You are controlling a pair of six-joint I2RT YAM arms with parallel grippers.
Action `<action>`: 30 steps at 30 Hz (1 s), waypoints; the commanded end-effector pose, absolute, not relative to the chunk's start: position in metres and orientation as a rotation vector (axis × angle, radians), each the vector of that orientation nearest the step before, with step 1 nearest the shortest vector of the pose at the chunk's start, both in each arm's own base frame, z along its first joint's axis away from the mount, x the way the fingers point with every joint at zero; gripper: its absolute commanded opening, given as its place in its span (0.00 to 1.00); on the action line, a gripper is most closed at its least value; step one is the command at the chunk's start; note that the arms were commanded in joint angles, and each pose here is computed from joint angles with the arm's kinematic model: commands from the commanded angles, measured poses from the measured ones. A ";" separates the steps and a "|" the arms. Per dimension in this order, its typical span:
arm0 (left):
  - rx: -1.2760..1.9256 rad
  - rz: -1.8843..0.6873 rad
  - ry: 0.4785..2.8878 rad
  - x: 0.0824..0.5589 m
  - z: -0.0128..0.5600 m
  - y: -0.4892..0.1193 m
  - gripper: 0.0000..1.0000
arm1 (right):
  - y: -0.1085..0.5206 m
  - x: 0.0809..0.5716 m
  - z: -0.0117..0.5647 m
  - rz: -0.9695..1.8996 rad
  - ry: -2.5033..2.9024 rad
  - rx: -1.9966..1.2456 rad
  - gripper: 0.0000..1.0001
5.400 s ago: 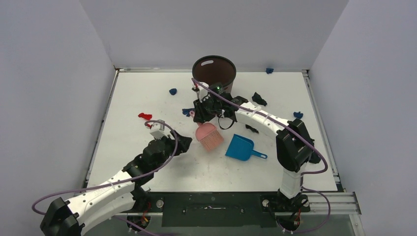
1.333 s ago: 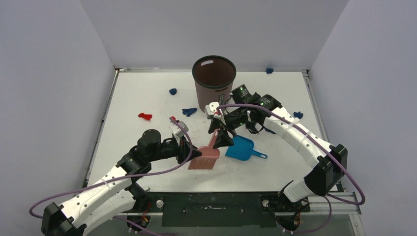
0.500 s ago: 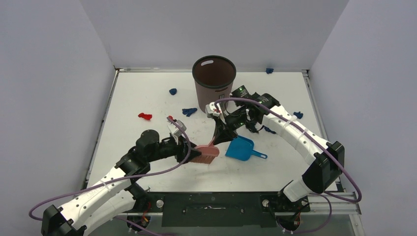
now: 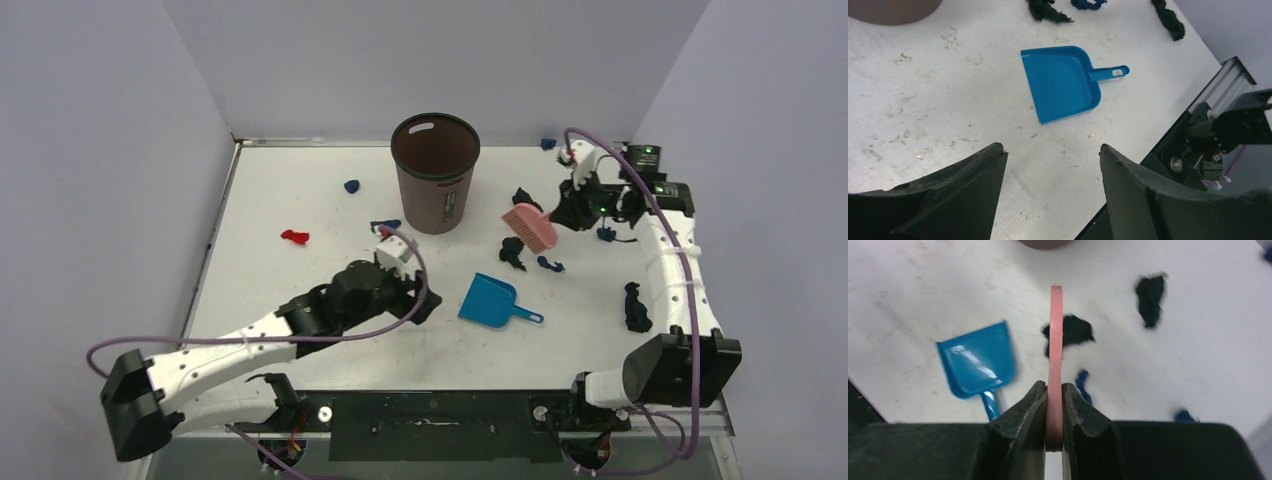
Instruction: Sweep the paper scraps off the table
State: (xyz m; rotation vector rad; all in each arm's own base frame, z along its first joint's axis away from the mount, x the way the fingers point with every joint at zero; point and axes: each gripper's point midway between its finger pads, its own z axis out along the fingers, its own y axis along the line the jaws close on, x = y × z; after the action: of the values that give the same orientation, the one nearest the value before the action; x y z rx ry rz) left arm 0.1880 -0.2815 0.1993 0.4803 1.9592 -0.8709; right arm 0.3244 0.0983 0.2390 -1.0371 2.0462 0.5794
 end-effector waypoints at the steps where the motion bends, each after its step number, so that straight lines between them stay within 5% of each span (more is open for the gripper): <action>1: 0.323 -0.712 2.028 0.206 0.198 -0.317 0.67 | 0.030 0.330 0.258 0.252 2.087 -0.797 0.05; 10: 0.491 -0.685 2.139 0.172 0.153 -0.396 0.70 | 0.001 0.290 0.205 0.085 2.236 -1.055 0.05; 21: 0.224 -0.660 2.268 0.167 0.110 -0.366 0.70 | 0.081 0.231 0.142 0.276 2.309 -1.542 0.05; 30: 0.119 -0.628 2.311 0.170 0.088 -0.353 0.67 | 0.139 0.197 0.144 0.538 2.250 -1.688 0.05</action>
State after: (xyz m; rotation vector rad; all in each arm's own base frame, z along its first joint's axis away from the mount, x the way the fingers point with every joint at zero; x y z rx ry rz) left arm 0.1600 -0.3454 0.0688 0.2388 2.3538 -0.5596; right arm 0.2164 0.1200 0.1403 -1.7018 2.2136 0.3584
